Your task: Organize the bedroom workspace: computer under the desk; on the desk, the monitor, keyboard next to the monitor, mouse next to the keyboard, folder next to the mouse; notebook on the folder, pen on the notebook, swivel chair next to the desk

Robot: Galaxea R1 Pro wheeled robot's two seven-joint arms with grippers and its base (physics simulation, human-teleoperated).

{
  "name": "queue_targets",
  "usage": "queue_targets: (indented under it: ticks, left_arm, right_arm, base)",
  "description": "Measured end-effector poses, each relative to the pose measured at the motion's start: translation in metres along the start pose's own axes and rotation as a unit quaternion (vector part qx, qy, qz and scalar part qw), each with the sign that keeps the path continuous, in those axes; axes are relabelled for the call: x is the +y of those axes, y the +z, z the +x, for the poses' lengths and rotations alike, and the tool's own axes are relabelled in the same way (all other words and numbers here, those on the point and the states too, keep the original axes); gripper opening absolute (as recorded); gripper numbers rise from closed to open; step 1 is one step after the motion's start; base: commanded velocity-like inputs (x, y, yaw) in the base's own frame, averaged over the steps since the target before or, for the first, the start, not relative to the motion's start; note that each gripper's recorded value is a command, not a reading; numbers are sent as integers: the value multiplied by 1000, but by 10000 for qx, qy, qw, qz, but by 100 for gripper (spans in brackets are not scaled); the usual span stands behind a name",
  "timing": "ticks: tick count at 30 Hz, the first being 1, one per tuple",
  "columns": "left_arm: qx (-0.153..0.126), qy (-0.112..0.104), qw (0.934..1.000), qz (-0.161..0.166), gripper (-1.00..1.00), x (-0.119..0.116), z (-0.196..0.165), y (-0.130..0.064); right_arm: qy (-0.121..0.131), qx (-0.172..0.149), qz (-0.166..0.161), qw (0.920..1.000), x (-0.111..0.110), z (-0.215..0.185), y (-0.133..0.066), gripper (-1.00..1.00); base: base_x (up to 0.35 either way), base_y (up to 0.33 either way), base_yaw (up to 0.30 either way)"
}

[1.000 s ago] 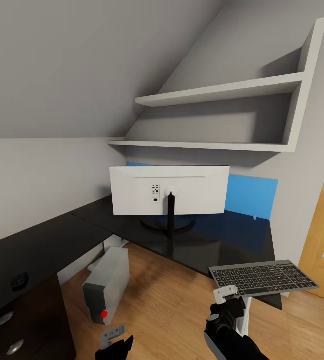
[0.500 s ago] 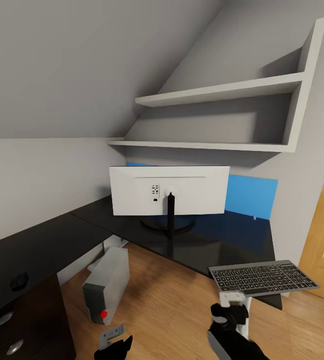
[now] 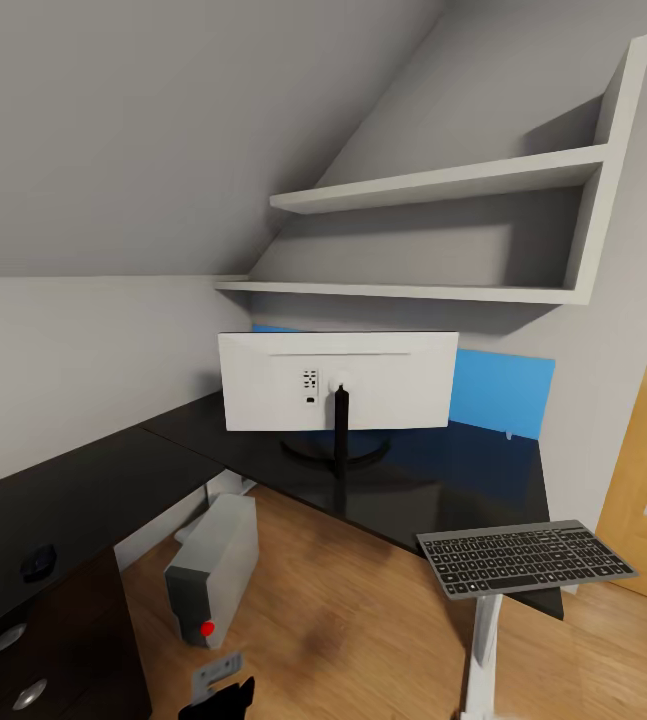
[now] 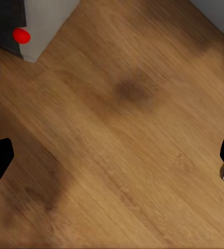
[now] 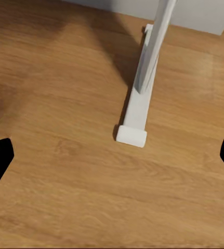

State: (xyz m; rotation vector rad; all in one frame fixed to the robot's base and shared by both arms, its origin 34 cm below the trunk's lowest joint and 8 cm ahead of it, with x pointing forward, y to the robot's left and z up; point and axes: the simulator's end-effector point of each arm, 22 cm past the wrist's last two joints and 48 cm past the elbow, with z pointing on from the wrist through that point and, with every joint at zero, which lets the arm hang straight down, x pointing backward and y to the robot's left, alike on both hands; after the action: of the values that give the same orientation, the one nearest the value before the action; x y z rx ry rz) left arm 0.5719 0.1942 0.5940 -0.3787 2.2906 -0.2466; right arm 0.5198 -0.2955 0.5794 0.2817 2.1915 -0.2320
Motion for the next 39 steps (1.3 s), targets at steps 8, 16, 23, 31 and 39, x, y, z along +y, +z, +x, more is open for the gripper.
queue_targets:
  ticks: [8,16,23,31,39]
  left_arm:
    - [192,22,9991,-385,100,36,24,-6]
    - [424,13,9982,-420,100,37,54,-20]
    - [499,52,9975,-507,100,48,55,-32]
    - [512,64,9973,-514,100,46,47,-41]
    - [528,64,9972,-525,100,43,40,-49]
  right_arm:
    - [167,239,-232,9993,5,30,-10,100]
    - [116,322,-325,9989,17,35,-22,100]
    - [81,255,-353,9990,20,23,-29,100]
    - [23,225,-411,9989,23,12,-37,100]
    - [25,228,-425,9988,24,2,-44,100]
  base:
    - [0,0,0]
    - [0,0,0]
    - [0,0,0]
    - [0,0,0]
    - [0,0,0]
